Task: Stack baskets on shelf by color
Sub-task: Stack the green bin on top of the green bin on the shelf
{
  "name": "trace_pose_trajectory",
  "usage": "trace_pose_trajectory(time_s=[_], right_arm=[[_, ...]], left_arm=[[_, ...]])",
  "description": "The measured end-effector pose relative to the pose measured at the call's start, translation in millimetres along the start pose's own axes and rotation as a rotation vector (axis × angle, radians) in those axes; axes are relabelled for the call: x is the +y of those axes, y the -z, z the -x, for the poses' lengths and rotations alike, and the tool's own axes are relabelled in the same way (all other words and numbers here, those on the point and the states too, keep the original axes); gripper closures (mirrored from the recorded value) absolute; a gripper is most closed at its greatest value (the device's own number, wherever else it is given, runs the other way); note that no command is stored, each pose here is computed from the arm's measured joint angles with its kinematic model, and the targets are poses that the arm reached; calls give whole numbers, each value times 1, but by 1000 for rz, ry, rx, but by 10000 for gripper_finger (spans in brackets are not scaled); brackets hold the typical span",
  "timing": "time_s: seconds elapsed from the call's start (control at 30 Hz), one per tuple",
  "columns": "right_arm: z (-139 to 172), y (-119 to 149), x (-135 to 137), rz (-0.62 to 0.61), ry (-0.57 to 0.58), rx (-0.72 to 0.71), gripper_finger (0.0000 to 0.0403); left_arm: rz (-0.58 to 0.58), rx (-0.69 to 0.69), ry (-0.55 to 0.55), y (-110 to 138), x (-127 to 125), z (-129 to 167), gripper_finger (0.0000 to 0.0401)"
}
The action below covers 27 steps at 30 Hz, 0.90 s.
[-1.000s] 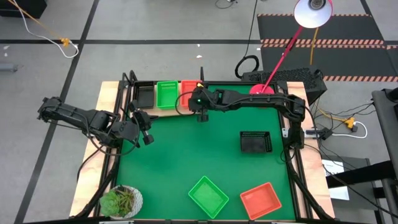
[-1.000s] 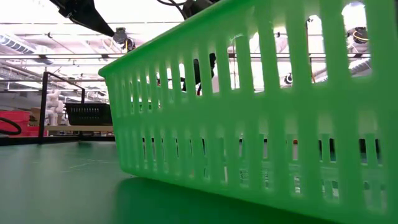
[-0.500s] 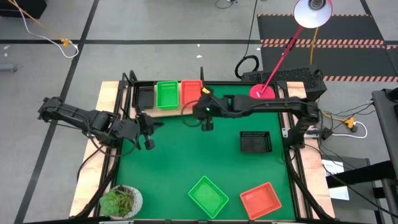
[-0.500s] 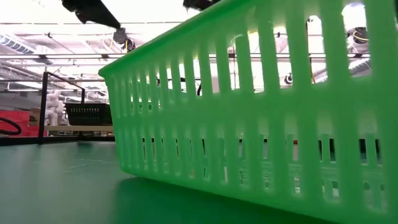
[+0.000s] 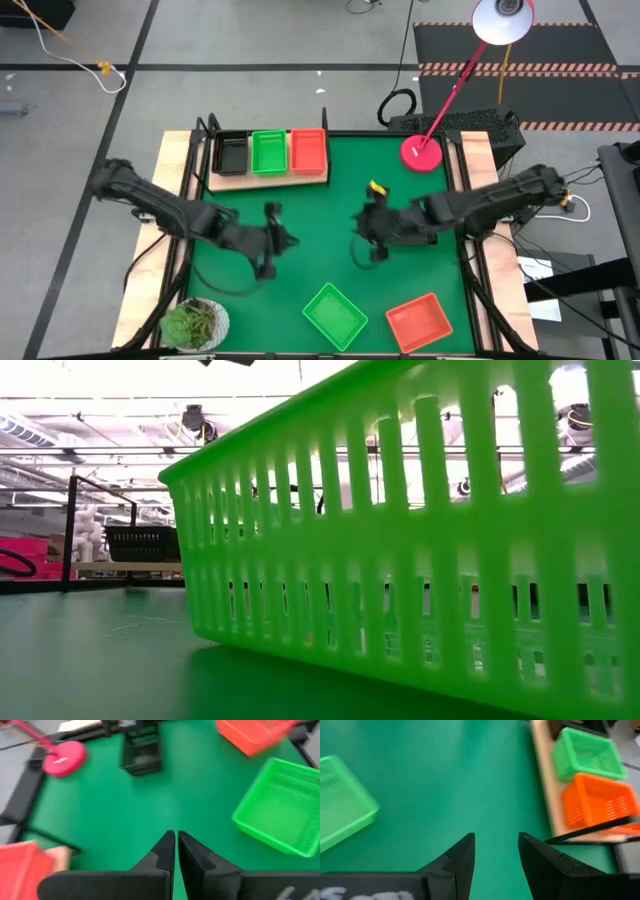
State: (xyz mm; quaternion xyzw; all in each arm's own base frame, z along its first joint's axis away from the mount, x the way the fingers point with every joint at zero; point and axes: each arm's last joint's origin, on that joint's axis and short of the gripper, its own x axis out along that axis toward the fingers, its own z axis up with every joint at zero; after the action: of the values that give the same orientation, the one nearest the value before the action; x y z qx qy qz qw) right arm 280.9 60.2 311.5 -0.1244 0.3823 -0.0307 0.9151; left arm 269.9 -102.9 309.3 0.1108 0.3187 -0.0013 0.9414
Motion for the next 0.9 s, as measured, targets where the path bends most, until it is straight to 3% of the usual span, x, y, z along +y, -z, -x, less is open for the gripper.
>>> trace_pose_trajectory(time_s=[0.13,0.33,0.5,0.73,0.9], right_arm=[[13,30,26,-9,-56,-23,259],[25,64,45,-15,-127,-63,259],[33,74,45,-25,-140,-83,259],[32,66,46,-6,-150,-155,259],[32,64,47,15,-149,-175,259]], left_arm=[[-69,11,64,-23,-36,-25,345],[-228,97,191,-30,-99,-67,237],[-499,203,222,-17,-127,-90,183],[-1018,295,296,5,-134,-108,199],[-1256,288,351,8,-133,-110,242]])
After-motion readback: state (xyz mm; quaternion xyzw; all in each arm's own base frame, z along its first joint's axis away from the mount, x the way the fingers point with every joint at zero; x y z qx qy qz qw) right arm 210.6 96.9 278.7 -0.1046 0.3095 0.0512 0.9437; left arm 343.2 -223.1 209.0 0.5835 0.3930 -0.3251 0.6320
